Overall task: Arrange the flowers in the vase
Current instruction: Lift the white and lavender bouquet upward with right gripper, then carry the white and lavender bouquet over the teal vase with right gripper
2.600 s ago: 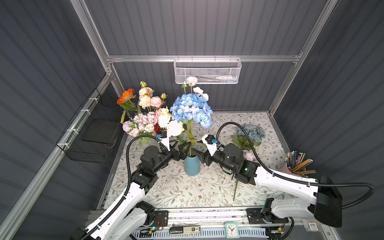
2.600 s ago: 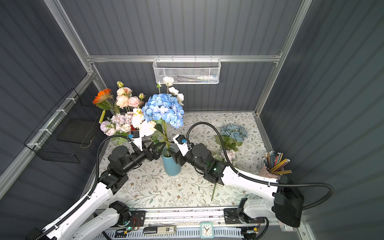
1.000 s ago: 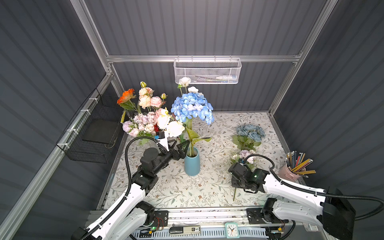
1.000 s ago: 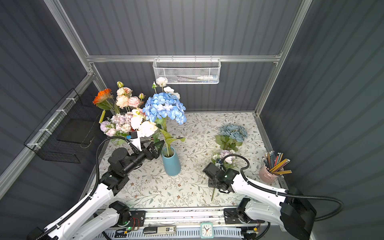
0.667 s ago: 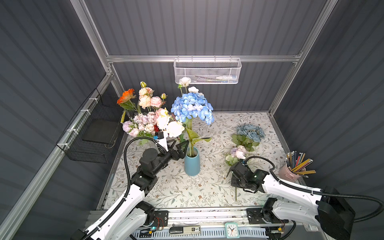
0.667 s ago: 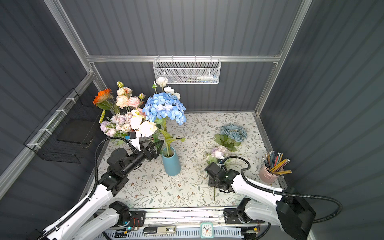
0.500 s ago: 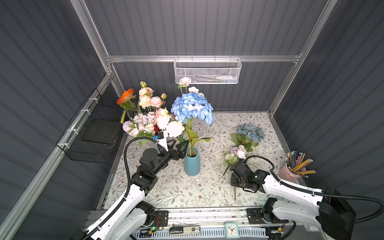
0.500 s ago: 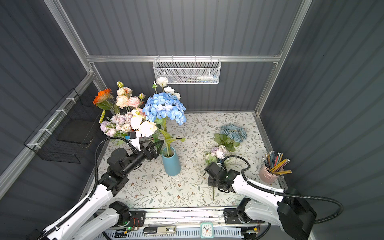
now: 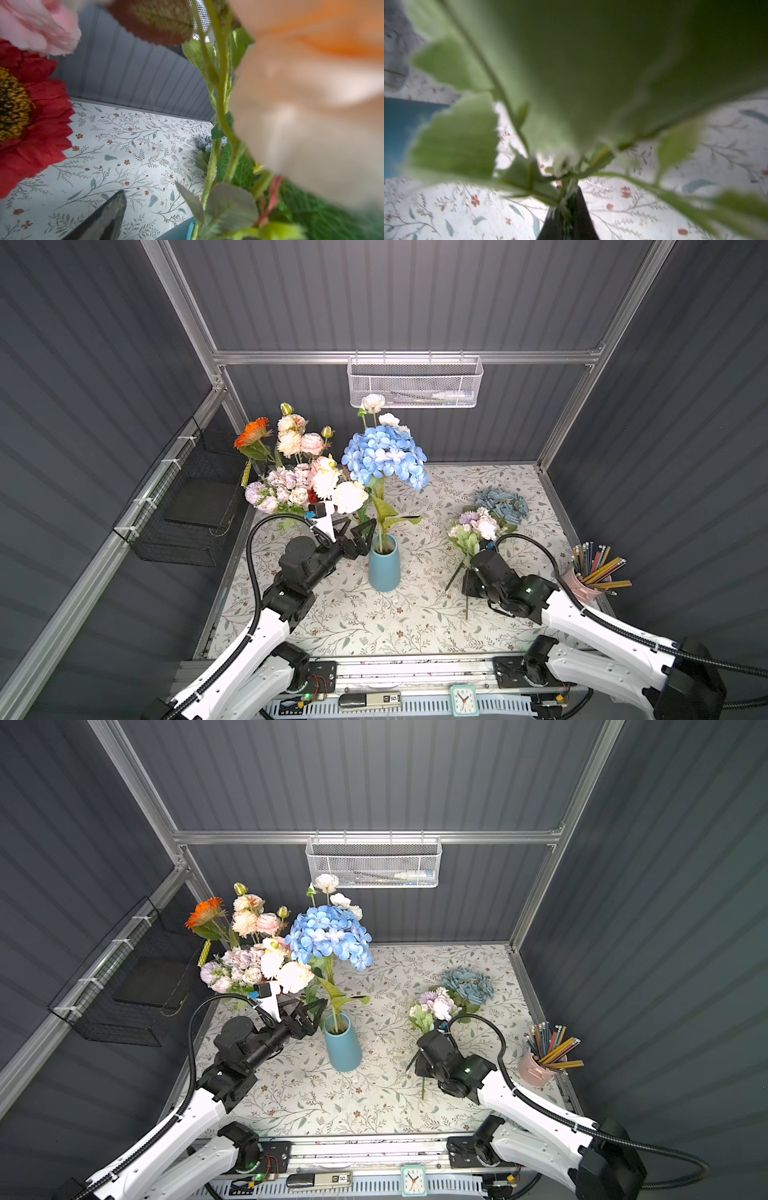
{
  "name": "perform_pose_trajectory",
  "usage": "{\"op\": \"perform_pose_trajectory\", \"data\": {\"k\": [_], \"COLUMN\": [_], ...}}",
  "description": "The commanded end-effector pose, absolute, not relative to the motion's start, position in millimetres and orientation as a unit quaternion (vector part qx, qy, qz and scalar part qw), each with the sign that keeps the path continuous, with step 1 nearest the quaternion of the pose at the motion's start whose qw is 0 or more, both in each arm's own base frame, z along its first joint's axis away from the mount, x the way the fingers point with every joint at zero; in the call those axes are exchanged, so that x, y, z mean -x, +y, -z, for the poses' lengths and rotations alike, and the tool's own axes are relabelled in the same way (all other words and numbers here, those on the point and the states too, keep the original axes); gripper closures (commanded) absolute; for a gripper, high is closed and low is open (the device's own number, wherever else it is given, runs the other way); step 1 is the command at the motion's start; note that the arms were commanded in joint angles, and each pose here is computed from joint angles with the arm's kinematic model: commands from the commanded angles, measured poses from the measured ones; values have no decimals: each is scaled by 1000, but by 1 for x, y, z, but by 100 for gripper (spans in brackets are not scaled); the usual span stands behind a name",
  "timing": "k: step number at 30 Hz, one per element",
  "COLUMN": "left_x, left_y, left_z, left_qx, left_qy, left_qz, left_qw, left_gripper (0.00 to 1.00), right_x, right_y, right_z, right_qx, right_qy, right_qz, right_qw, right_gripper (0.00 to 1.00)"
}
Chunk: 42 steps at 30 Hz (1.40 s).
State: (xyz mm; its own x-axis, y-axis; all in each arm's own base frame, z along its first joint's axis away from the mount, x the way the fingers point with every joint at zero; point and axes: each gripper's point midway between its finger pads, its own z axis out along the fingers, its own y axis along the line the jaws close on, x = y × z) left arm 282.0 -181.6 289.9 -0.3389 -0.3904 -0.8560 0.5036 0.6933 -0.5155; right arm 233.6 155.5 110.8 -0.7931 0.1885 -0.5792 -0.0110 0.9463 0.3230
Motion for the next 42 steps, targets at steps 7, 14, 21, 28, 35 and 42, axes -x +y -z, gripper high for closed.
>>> {"op": "perform_pose_trajectory", "data": {"k": [7,14,21,28,35,42], "left_x": [-285,-284,-285,-287,-288,-282], "left_y": [-179,-179,-179,-182,-183,-182], "left_z": [-288,-288,-284,-281,-278,-276], "left_qx": [-29,-26,-27,-29,-28,-35], "left_qy": [726,726,731,734,737,745], "left_qz": [383,386,382,383,385,381], "left_qw": [570,569,565,560,554,546], "left_gripper": [0,0,0,0,0,0], "right_x": [-310,-317,-284,-240,-202,-176], "right_y": [200,223,232,237,278,338], "right_z": [-234,-332,-408,-451,-451,-435], "right_qx": [39,113,187,248,325,385], "right_qy": [833,742,636,540,481,447], "right_qz": [-245,-287,-332,-341,-388,-436], "right_qw": [495,595,671,729,716,680], "right_gripper": [100,100,100,100,100,100]}}
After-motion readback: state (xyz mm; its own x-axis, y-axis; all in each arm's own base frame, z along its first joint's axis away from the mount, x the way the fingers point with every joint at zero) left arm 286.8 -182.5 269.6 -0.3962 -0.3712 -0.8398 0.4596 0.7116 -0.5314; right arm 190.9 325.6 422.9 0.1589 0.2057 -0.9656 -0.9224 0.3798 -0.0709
